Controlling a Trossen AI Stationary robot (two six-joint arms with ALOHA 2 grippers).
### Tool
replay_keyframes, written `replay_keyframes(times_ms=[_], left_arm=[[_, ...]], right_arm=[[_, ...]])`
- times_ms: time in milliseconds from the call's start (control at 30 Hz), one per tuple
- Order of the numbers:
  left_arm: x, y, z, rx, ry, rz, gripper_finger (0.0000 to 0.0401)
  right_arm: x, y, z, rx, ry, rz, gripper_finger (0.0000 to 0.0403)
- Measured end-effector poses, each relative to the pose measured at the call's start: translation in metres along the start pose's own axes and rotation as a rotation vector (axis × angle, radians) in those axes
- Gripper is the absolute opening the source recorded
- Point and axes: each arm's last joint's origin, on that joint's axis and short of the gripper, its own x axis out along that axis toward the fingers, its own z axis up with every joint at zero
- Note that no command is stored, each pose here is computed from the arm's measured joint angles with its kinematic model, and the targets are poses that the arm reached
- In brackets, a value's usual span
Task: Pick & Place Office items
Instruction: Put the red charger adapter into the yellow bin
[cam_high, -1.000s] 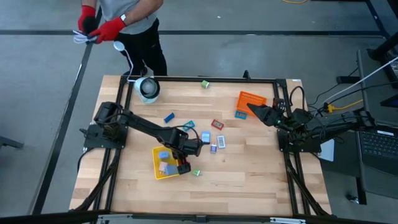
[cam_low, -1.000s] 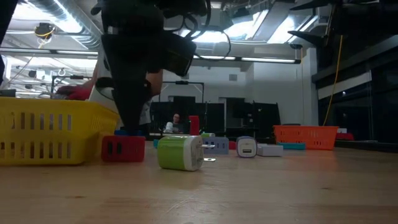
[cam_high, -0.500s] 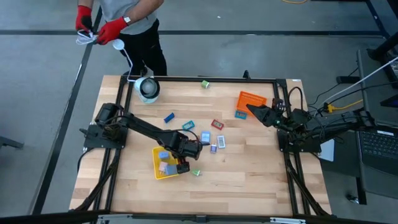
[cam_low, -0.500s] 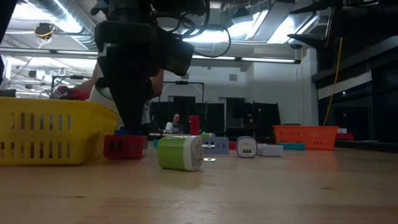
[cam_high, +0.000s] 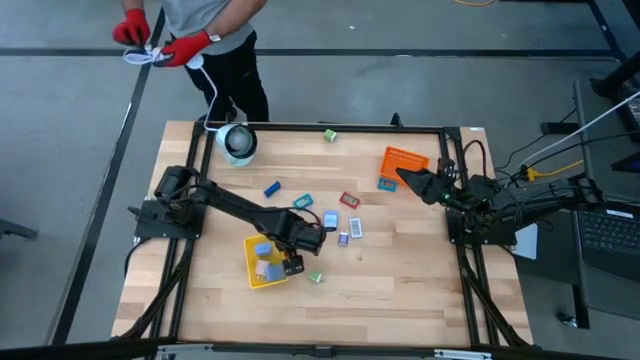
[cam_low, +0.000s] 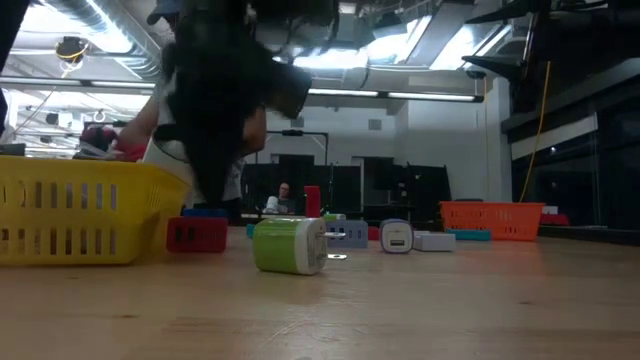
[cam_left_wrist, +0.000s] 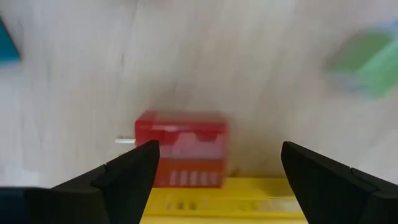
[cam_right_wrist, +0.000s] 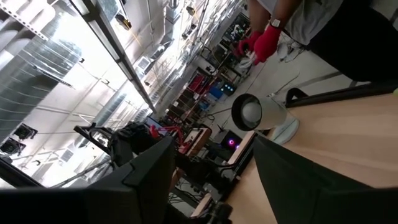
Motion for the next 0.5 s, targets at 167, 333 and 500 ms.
replay_keyframes(times_ms=[167,333,500], left_arm=[[-0.011,-0.003,0.002,0.007,0.026,-0.035,0.0334],[-0.011,-0.001,0.002,0.029,0.045,-0.016,0.0334],[-0.003,0.01,0.006,0.043,0.084,0.018,0.0334]], right_arm=[[0.0,0.0,0.0,-0.03,0.0,0.0,0.0226],[0.0,0.0,0.0,-0.037,0.002,-0.002,0.0226],[0.0,-0.001,-0.001,-0.047,0.012,-0.012,0.0226]])
